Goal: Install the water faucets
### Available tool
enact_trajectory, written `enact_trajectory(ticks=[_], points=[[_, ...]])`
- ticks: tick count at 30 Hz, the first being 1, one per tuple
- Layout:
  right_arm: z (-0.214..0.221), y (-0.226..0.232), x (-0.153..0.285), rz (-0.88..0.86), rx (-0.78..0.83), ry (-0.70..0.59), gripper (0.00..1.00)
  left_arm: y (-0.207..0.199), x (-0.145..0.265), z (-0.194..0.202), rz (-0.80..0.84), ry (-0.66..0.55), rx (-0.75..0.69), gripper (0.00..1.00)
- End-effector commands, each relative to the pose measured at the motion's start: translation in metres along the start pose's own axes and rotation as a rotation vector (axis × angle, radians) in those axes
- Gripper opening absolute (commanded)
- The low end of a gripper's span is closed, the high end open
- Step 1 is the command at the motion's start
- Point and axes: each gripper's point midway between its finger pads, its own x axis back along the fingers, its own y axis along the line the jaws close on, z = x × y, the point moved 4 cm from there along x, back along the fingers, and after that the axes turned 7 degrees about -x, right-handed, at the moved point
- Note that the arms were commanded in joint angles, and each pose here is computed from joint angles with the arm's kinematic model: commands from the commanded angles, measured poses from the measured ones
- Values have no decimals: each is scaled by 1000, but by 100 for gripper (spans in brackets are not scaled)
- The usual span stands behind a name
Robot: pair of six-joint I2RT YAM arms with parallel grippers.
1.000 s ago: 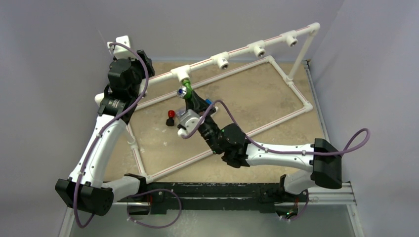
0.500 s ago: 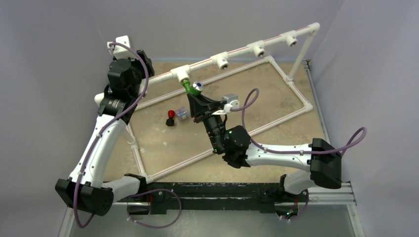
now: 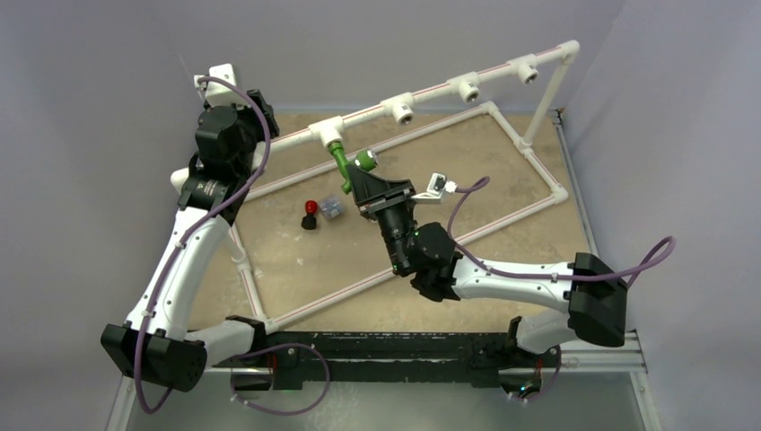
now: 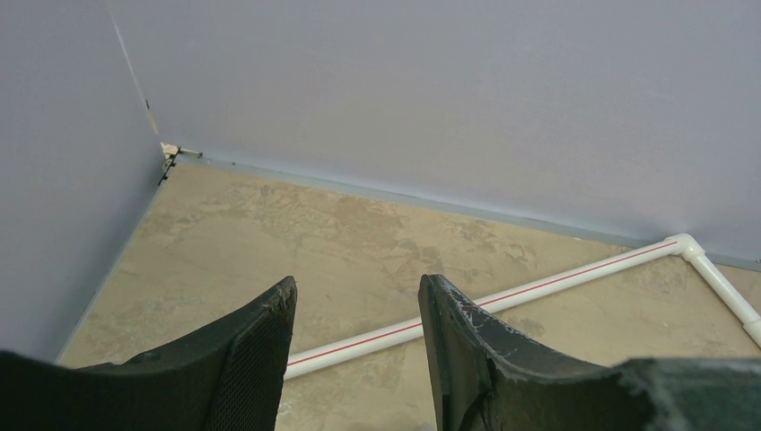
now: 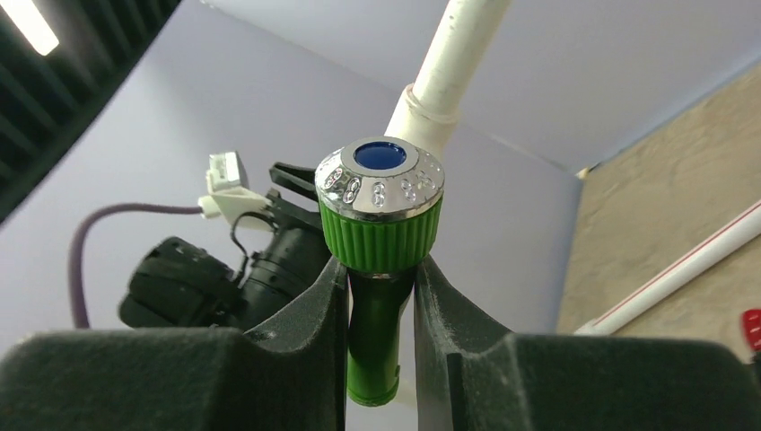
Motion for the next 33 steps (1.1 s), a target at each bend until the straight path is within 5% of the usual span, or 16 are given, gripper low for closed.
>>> enact_trajectory(ticks=[1, 9, 16, 20, 33], points=[[15, 12, 2, -26, -346, 170, 0, -13, 17, 62, 96, 255, -62, 52], [13, 1, 5, 11, -428, 221, 1, -13, 17, 63, 97, 255, -64, 52], [2, -7, 11, 31, -349, 192, 51, -14, 18, 62, 98, 253, -60, 52], [-3, -9, 14, 33, -307, 184, 67, -13, 18, 62, 94, 253, -62, 52], [-39, 0, 41, -86, 76, 221, 78, -13, 15, 64, 92, 261, -64, 52]])
